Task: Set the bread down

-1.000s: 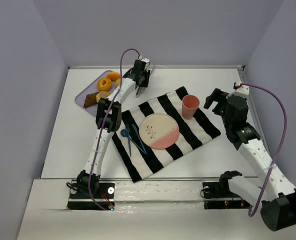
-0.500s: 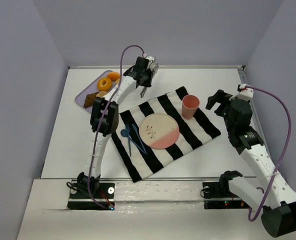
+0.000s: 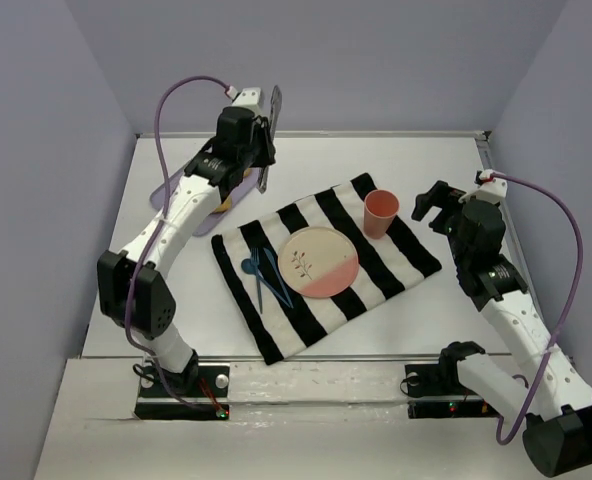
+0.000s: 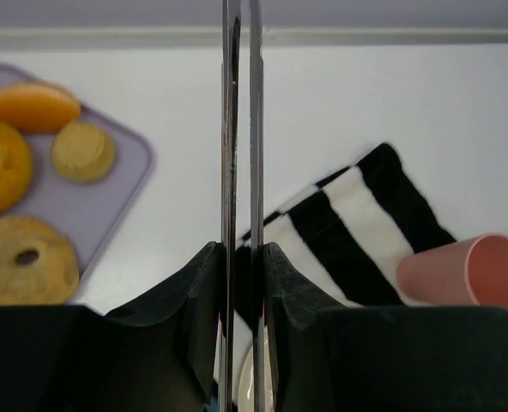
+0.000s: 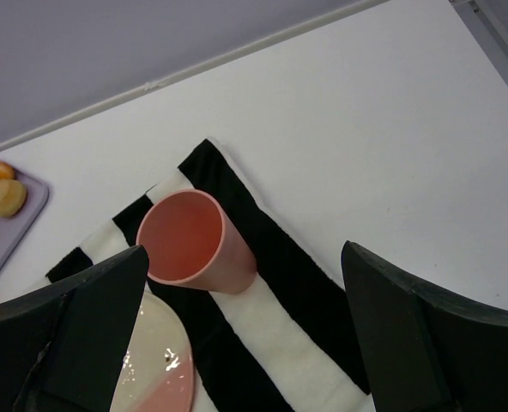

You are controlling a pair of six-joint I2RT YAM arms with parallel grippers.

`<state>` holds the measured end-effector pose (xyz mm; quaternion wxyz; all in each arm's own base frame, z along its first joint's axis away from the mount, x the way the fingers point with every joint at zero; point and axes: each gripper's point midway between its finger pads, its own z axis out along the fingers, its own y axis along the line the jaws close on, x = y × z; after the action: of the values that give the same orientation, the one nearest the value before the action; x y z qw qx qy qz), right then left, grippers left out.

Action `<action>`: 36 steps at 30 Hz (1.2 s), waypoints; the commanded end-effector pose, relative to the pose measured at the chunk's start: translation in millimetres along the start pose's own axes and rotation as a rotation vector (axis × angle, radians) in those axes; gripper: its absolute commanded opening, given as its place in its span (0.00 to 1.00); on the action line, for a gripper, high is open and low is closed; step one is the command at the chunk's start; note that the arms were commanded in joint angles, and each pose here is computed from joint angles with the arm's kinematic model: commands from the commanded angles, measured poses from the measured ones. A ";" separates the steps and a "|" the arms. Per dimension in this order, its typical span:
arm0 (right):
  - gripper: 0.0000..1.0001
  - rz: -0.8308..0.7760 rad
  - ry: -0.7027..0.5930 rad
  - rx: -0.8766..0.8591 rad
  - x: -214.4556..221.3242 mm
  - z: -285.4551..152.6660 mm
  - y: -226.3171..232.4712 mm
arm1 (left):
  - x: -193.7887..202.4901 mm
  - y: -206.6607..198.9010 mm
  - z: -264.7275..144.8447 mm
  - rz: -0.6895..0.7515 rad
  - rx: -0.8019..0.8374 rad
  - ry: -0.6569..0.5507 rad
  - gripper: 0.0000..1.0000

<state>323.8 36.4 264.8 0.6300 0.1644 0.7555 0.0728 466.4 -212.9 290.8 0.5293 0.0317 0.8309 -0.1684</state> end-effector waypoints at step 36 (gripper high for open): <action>1.00 0.004 -0.027 -0.022 0.2 13.6 5.5 | 140.8 135.0 -129.4 -0.434 -0.626 0.175 0.55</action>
<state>332.9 44.9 251.0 0.6203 0.1527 0.7649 0.0831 310.0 -70.7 177.6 0.3768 -0.2697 0.8860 -0.0146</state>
